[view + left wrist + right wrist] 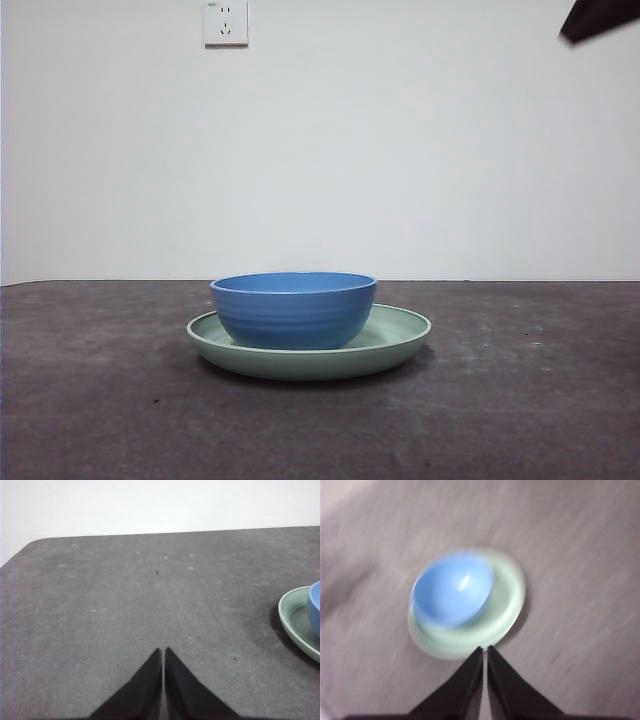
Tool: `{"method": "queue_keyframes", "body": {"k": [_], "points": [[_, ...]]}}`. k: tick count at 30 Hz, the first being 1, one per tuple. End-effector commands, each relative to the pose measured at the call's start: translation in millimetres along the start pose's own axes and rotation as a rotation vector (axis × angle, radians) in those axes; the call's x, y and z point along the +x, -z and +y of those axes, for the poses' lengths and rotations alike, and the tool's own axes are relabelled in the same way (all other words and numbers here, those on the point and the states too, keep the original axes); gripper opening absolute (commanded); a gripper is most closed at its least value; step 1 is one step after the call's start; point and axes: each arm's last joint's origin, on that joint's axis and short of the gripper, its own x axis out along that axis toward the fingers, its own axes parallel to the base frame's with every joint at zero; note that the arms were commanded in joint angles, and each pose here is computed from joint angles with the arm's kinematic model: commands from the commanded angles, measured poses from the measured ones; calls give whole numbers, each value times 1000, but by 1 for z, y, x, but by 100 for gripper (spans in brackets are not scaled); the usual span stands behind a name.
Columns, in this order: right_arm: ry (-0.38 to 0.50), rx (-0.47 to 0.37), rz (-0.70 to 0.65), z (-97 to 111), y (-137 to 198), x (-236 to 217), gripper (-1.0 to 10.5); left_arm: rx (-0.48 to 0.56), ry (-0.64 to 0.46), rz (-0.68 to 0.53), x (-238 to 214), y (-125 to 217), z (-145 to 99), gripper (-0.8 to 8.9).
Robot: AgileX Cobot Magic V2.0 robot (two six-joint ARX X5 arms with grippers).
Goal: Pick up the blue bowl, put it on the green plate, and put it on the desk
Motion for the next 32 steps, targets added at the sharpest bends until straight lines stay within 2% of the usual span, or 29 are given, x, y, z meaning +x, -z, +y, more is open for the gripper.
{"method": "queue_keyframes", "body": {"k": [1, 6, 9, 15, 19, 25, 32], "points": [[69, -20, -126, -8, 3, -11, 8, -3, -4, 28, 2, 7, 0, 9], [226, -34, -328, -22, 28, -23, 8, -3, -4, 28, 2, 7, 0, 9], [286, -46, -409, -29, 48, -23, 8, -3, -4, 29, 2, 8, 0, 9], [410, -44, -497, -40, 92, -11, 8, -3, -4, 28, 2, 7, 0, 9], [464, -28, -506, -45, 118, -1, 8, -3, -4, 28, 2, 7, 0, 9], [484, -20, -508, -50, 144, 11, 8, -3, -4, 28, 2, 7, 0, 9], [482, -6, -495, -54, 159, 20, 8, -3, -4, 28, 2, 7, 0, 10]]}}
